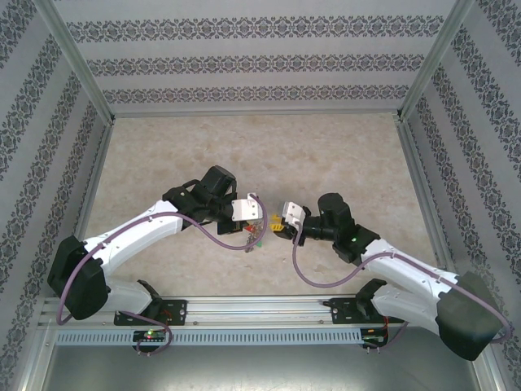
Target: Put the keys on the keyring
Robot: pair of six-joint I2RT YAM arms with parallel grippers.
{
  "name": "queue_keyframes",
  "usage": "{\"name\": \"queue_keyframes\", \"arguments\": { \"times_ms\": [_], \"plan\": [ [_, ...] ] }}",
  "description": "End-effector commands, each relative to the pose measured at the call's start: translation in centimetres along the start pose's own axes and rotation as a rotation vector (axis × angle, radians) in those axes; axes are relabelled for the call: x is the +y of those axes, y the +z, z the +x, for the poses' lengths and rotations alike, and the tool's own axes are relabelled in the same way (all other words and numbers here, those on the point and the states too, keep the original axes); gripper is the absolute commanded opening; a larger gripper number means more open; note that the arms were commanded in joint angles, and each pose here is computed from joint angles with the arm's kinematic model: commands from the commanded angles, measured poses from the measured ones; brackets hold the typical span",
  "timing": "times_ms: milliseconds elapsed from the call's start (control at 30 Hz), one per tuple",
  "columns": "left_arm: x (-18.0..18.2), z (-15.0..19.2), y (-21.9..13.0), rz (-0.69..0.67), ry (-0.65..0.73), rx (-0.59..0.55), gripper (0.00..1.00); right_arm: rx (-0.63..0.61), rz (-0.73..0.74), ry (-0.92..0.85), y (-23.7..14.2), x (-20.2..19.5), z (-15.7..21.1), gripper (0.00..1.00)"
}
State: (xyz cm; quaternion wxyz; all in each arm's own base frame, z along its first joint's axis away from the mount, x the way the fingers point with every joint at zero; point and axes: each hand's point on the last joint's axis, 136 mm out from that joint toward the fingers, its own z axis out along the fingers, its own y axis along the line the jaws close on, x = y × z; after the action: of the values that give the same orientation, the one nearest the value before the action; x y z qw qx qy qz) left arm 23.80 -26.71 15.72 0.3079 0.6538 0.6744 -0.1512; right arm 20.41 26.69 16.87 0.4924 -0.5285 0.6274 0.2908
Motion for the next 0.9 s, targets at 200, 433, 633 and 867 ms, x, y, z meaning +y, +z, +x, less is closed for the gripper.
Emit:
{"name": "queue_keyframes", "arguments": {
  "times_ms": [200,433,633,867],
  "plan": [
    [0.3,-2.0,-0.3,-0.012,0.019,-0.062,0.0,-0.052,-0.025,0.017,1.5,0.8,-0.5,0.2],
    [0.3,-2.1,-0.3,-0.005,0.026,-0.065,0.0,-0.065,-0.013,0.002,2.5,0.2,-0.9,0.21],
    [0.2,-2.5,-0.4,0.004,0.026,-0.081,0.0,-0.083,-0.021,-0.013,3.1,-0.1,-1.5,0.2],
    [0.2,-2.5,-0.4,0.006,0.028,-0.079,0.0,-0.101,-0.006,-0.028,3.8,-0.7,-2.1,0.2]
  ]
}}
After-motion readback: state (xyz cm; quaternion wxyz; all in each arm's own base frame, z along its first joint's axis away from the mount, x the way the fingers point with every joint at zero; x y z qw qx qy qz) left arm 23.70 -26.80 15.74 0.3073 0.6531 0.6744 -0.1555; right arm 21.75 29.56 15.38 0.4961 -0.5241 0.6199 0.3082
